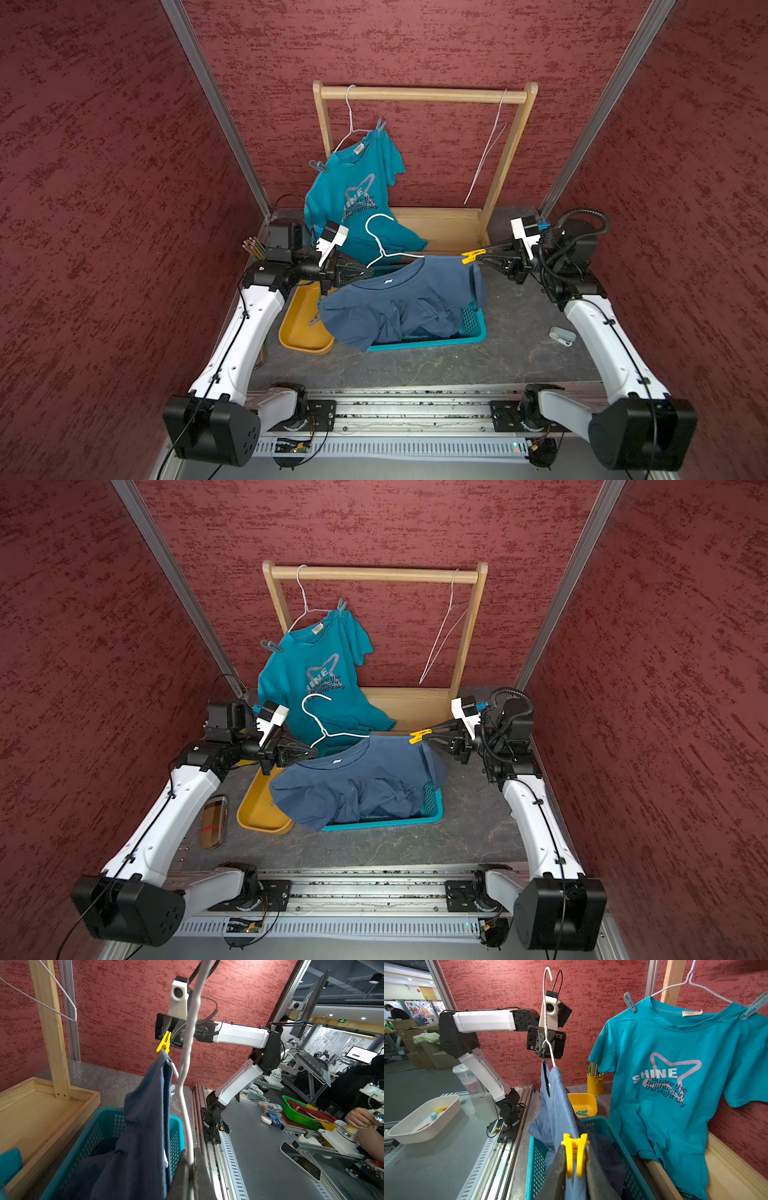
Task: Remove the clothespins securing t-shirts to the hanger
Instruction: Remove the clothespin from the hanger, then place the hanger in the basket.
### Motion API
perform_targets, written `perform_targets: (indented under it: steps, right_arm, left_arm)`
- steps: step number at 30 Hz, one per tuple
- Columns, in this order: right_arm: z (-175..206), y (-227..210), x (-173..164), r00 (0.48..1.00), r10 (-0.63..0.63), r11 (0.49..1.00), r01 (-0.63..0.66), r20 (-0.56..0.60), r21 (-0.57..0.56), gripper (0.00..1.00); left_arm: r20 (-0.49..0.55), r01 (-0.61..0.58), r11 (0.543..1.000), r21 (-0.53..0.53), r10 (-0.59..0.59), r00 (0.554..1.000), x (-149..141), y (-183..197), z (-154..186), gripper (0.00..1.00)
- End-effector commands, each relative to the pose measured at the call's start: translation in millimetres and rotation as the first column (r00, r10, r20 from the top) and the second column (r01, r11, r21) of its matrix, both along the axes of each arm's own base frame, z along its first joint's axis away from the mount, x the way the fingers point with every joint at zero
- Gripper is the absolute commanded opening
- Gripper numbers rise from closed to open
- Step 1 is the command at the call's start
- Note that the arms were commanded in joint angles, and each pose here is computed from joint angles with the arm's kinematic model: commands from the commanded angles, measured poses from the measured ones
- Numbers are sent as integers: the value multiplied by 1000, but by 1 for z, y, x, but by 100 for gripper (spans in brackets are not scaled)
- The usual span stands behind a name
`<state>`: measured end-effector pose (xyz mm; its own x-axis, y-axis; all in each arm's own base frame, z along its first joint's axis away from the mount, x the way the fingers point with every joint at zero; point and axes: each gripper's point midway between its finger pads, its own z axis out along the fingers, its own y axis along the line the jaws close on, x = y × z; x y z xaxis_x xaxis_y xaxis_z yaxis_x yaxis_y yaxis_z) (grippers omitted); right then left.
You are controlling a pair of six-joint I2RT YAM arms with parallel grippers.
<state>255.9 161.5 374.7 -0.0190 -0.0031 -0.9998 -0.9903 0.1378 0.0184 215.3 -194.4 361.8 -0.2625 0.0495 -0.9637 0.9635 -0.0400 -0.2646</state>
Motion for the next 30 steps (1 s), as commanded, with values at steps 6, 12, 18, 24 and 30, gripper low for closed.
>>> perform_targets:
  steps: [6, 12, 18, 24, 30]
  right_arm:
    - [27, -18, 15, 933, -339, 940, 334, 118, 64, 0]
    - [29, -29, 13, 880, -461, 886, 451, 117, 107, 1]
    - [24, -37, 18, 848, -529, 843, 522, 24, 127, 0]
    - [11, -49, 25, 800, -576, 780, 599, -168, 182, 0]
    - [-38, -57, 37, 696, -557, 720, 677, -452, 156, 0]
  left_arm:
    - [30, -6, 1000, 19, 5, 1000, 9, -7, 4, 0]
    - [26, 24, 997, 77, -26, 999, 16, -35, -10, 0]
    - [-74, 120, 985, 120, -112, 991, 28, -80, -43, 0]
    - [-216, 61, 952, 300, 6, 976, 67, -107, -115, 3]
    - [-229, -100, 856, 506, 246, 942, 104, -95, -178, 43]
